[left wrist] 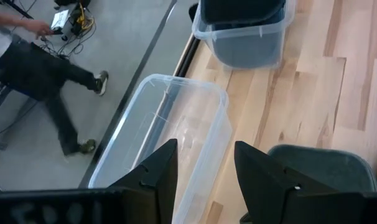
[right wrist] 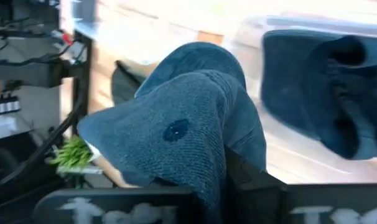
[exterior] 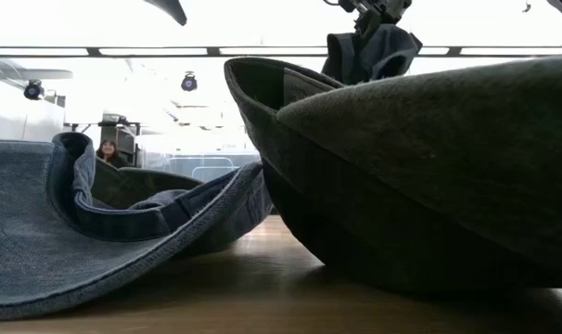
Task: Pick & Place hat
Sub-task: Put the top blue cap into the right transparent bin
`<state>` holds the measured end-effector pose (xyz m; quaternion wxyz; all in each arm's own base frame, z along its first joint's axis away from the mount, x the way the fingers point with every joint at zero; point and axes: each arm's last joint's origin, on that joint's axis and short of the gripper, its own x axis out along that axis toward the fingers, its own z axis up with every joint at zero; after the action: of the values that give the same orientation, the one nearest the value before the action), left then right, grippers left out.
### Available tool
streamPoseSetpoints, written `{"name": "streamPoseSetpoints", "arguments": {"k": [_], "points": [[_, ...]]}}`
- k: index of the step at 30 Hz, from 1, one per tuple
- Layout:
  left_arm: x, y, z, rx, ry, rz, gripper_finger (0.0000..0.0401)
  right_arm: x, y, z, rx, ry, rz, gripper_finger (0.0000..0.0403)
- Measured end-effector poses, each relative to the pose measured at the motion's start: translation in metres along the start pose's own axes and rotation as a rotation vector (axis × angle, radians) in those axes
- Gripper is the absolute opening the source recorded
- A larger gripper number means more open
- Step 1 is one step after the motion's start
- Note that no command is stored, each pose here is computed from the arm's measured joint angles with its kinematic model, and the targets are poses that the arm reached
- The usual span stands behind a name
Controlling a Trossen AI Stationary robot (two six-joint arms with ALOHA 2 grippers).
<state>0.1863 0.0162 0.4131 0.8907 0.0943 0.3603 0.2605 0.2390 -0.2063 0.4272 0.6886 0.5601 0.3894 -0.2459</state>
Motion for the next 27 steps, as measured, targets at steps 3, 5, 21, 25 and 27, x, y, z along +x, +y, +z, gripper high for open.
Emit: {"name": "streamPoseSetpoints", "arguments": {"k": [3, 5, 21, 25, 27], "points": [[-0.002, 0.001, 0.0, -0.008, -0.013, 0.0, 0.0151, 0.004, -0.003, 0.001, 0.0, -0.008, -0.042, 0.0008], [-0.004, 0.002, 0.0, -0.011, -0.017, 0.0, 0.0151, 0.01, -0.007, 0.002, 0.01, 0.003, -0.066, 0.0008], [-0.006, 0.004, -0.001, -0.018, -0.026, 0.0, 0.0151, 0.03, -0.013, 0.009, 0.013, 0.029, -0.033, 0.0008], [-0.006, 0.004, 0.0, -0.019, -0.033, 0.0, 0.0151, 0.029, -0.013, 0.008, 0.026, 0.035, -0.041, 0.0008], [-0.006, 0.004, 0.0, -0.018, -0.033, 0.0, 0.0151, 0.031, -0.015, 0.008, 0.032, 0.037, -0.053, 0.0008]]}}
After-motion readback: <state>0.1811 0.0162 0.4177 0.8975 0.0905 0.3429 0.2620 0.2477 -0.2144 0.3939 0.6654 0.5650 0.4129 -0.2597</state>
